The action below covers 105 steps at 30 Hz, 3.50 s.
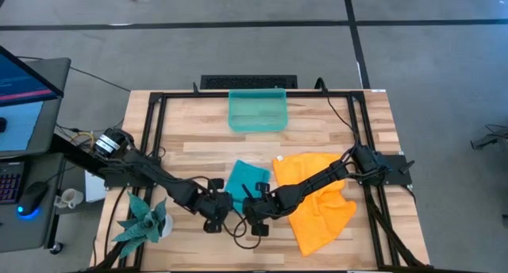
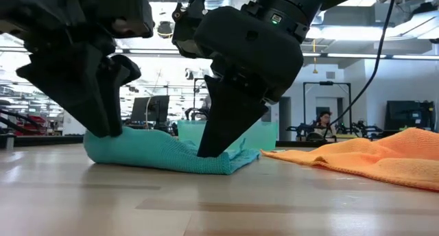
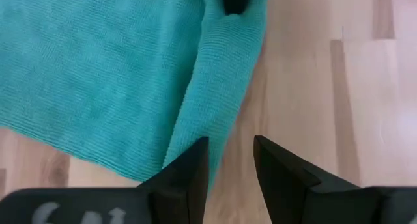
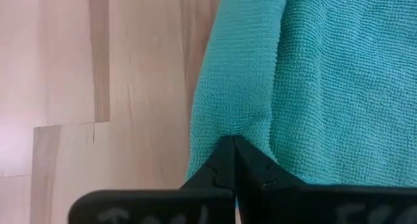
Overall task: Roll microfiber towels into tight, uniform cylinder then place into a basket
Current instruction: Roll the blue microfiber cloth
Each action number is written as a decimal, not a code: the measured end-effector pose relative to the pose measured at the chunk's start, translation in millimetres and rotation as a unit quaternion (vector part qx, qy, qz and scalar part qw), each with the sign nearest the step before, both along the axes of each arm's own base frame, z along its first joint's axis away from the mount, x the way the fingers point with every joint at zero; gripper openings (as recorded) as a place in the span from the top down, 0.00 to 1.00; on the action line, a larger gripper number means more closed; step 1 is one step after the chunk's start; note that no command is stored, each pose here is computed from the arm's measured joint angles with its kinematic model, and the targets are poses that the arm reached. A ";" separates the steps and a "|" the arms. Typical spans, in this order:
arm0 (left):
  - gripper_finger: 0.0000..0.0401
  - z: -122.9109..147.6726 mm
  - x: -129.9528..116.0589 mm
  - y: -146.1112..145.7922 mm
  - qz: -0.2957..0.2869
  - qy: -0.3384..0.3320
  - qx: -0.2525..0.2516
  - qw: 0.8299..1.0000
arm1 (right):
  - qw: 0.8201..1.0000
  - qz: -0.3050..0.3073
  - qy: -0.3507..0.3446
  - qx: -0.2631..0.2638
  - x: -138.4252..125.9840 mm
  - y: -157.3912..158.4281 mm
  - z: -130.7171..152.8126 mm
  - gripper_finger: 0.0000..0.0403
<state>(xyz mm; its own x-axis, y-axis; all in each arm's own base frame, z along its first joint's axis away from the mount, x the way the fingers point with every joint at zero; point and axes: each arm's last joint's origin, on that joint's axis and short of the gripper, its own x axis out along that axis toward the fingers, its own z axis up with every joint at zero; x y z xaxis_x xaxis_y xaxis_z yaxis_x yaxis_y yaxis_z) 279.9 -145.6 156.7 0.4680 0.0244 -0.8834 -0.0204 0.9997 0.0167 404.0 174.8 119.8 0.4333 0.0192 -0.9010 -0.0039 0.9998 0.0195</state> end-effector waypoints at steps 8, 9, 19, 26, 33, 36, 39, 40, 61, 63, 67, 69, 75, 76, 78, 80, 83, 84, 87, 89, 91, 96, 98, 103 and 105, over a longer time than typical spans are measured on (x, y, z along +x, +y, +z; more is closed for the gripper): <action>0.72 -23.9 9.1 8.1 -0.002 0.034 0.027 0.999 | 1.000 0.002 0.005 0.002 -0.8 0.1 -0.2 0.97; 0.72 -25.4 10.0 8.7 -0.001 0.036 0.028 0.999 | 1.000 0.003 0.006 0.003 -0.9 0.3 -0.2 0.96; 0.72 -32.1 9.5 5.2 0.070 0.060 -0.041 0.995 | 1.000 -0.004 0.025 0.018 -4.5 2.3 -0.6 0.94; 0.72 -31.4 7.5 -11.1 0.125 0.060 -0.131 0.982 | 0.998 0.005 0.039 0.039 -8.0 4.5 4.6 0.81; 0.72 -30.4 9.0 -18.6 0.196 0.052 -0.198 0.959 | 0.997 0.023 0.062 0.031 -15.3 4.4 19.0 0.69; 0.72 -30.8 8.8 -18.5 0.206 0.053 -0.200 0.956 | 0.997 0.049 0.052 0.010 -20.2 5.7 32.5 0.68; 0.72 -30.7 8.9 -18.7 0.210 0.050 -0.201 0.956 | 0.996 0.073 0.046 -0.023 -27.8 9.6 42.9 0.68; 0.72 -30.6 9.0 -18.8 0.210 0.050 -0.201 0.955 | 0.996 0.081 0.034 -0.033 -28.9 12.4 46.4 0.69; 0.72 -30.1 11.3 -17.1 0.211 0.045 -0.206 0.954 | 0.969 0.149 -0.110 -0.163 -62.1 56.3 35.7 0.67; 0.72 -30.0 11.3 -17.1 0.211 0.045 -0.206 0.954 | 0.969 0.150 -0.107 -0.164 -58.3 55.8 27.9 0.63; 0.72 -29.9 11.6 -17.1 0.210 0.043 -0.206 0.955 | 0.969 0.150 -0.107 -0.163 -53.0 56.4 16.5 0.55; 0.72 -29.9 11.6 -17.2 0.209 0.042 -0.206 0.955 | 0.967 0.162 -0.092 -0.173 -53.9 55.2 8.9 0.53; 0.72 -29.8 11.7 -17.2 0.208 0.043 -0.208 0.955 | 0.967 0.152 -0.095 -0.179 -49.5 53.1 1.7 0.51; 0.72 -29.8 11.8 -17.2 0.208 0.043 -0.208 0.955 | 0.968 0.150 -0.093 -0.180 -48.7 51.2 1.5 0.51; 0.72 -29.9 11.7 -17.2 0.208 0.043 -0.208 0.955 | 0.969 0.143 -0.090 -0.181 -46.3 46.8 1.3 0.52; 0.72 -29.8 11.7 -17.2 0.206 0.043 -0.207 0.956 | 0.970 0.137 -0.090 -0.182 -43.5 42.3 1.4 0.53; 0.72 -29.8 11.7 -17.2 0.200 0.043 -0.204 0.957 | 0.971 0.130 -0.086 -0.179 -39.9 36.0 1.2 0.55; 0.72 -29.9 11.7 -17.2 0.197 0.043 -0.202 0.958 | 0.972 0.131 -0.083 -0.175 -39.2 34.3 0.9 0.55; 0.72 -29.9 11.7 -17.2 0.193 0.042 -0.201 0.959 | 0.975 0.129 -0.077 -0.162 -37.2 30.7 0.5 0.56; 0.72 -29.9 11.7 -17.2 0.193 0.042 -0.201 0.960 | 0.976 0.127 -0.076 -0.161 -36.3 29.1 0.4 0.56; 0.72 -29.9 11.7 -17.2 0.192 0.043 -0.200 0.960 | 0.977 0.130 -0.074 -0.154 -36.0 28.8 0.3 0.57; 0.72 -29.9 11.7 -17.2 0.181 0.042 -0.195 0.963 | 0.985 0.111 -0.065 -0.115 -33.7 22.1 -1.4 0.60; 0.72 -29.8 11.6 -17.5 0.172 0.041 -0.191 0.965 | 0.989 0.094 -0.063 -0.097 -34.1 18.3 -3.3 0.63; 0.72 -28.4 11.7 -19.3 0.143 0.034 -0.172 0.974 | 0.995 0.064 -0.053 -0.057 -35.7 11.2 -9.4 0.73; 0.72 -26.7 12.2 -21.6 0.125 0.024 -0.156 0.979 | 0.996 0.051 -0.052 -0.047 -35.8 9.9 -10.4 0.77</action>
<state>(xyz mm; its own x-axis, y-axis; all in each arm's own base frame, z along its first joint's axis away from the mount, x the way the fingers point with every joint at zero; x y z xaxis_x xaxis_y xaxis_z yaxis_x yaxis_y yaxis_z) 292.1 -167.2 130.0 0.4392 -0.1427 -0.8870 -0.2721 0.9198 -0.2827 368.2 184.7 109.3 0.5239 -0.0141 -0.8517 -0.1031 0.9915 -0.0799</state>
